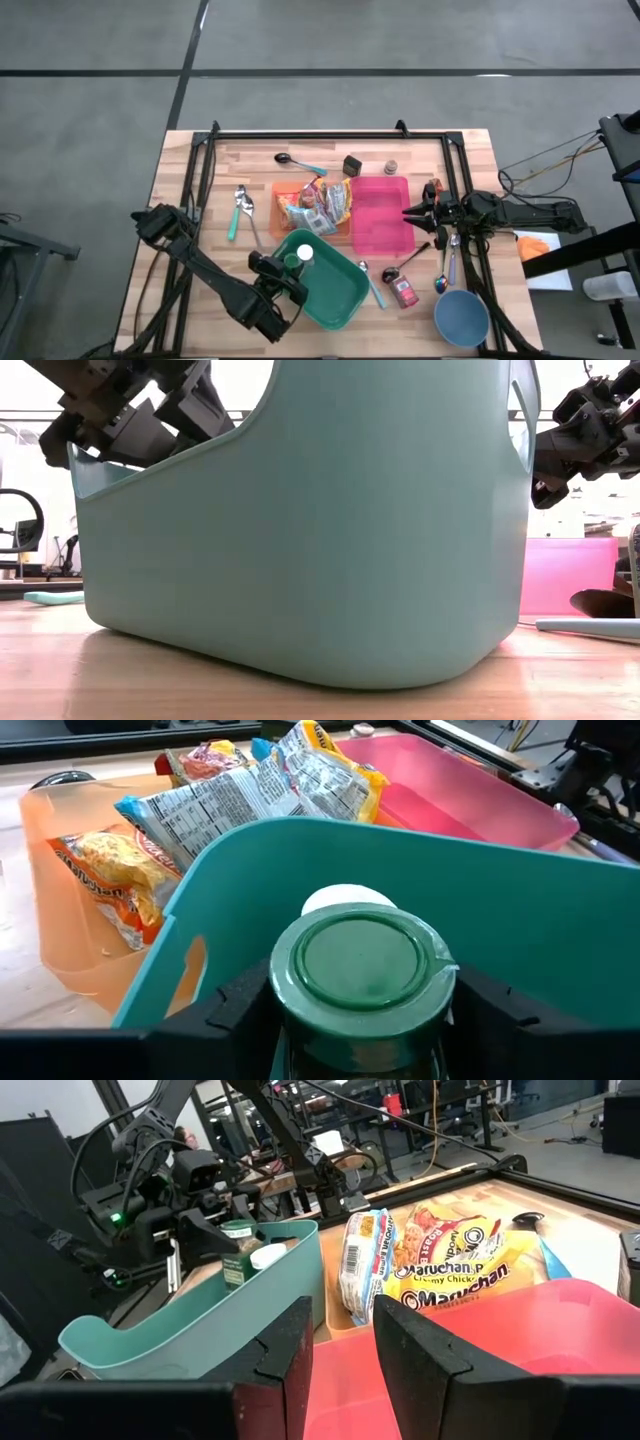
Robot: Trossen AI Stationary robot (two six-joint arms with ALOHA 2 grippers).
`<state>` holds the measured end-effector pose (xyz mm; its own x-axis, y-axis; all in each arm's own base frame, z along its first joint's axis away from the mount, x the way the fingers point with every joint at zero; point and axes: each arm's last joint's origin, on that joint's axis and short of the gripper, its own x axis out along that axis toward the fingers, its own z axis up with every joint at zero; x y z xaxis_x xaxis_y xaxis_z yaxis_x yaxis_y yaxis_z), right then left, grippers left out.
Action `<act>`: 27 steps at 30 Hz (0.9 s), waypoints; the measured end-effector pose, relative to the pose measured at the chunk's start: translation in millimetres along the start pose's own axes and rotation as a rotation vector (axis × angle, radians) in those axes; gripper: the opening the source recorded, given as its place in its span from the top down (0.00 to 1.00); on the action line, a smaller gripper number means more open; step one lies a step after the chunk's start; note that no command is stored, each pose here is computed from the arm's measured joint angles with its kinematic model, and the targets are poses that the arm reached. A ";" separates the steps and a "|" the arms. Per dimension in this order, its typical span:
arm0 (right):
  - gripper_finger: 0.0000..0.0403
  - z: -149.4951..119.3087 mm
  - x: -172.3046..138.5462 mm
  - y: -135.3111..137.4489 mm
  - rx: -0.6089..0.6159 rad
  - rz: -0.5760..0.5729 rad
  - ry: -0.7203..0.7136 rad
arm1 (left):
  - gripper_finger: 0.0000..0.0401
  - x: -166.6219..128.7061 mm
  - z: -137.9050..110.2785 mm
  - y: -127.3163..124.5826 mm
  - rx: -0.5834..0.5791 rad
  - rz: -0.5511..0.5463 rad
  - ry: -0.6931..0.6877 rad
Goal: Pick & Place Food Item
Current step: Put the green seasoning bottle into the green bin, then put the green seasoning can into the green bin
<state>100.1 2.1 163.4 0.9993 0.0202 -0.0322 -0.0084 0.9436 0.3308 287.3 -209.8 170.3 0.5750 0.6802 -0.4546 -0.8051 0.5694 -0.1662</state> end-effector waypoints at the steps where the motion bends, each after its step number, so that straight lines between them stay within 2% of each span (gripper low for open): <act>1: 0.73 0.1 0.0 0.0 0.000 0.000 0.000 | 0.44 0.0 0.0 -0.1 -0.002 -0.001 0.000; 10: 0.73 0.1 0.0 0.0 0.000 0.000 -0.001 | 0.31 0.9 0.6 -0.3 -0.005 0.001 -0.002; 20: 0.73 0.0 0.0 0.0 0.000 0.000 0.000 | 0.30 -0.8 4.2 -2.2 -0.015 -0.003 -0.001; 27: 0.73 0.1 0.0 0.0 0.000 -0.001 -0.001 | 0.30 -15.3 38.5 -2.2 -0.052 -0.030 0.044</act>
<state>100.1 2.0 163.4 0.9993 0.0194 -0.0318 -0.0078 0.9437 0.3308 286.0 -203.7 211.3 0.5932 0.6412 -0.4868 -0.7945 0.5639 -0.2253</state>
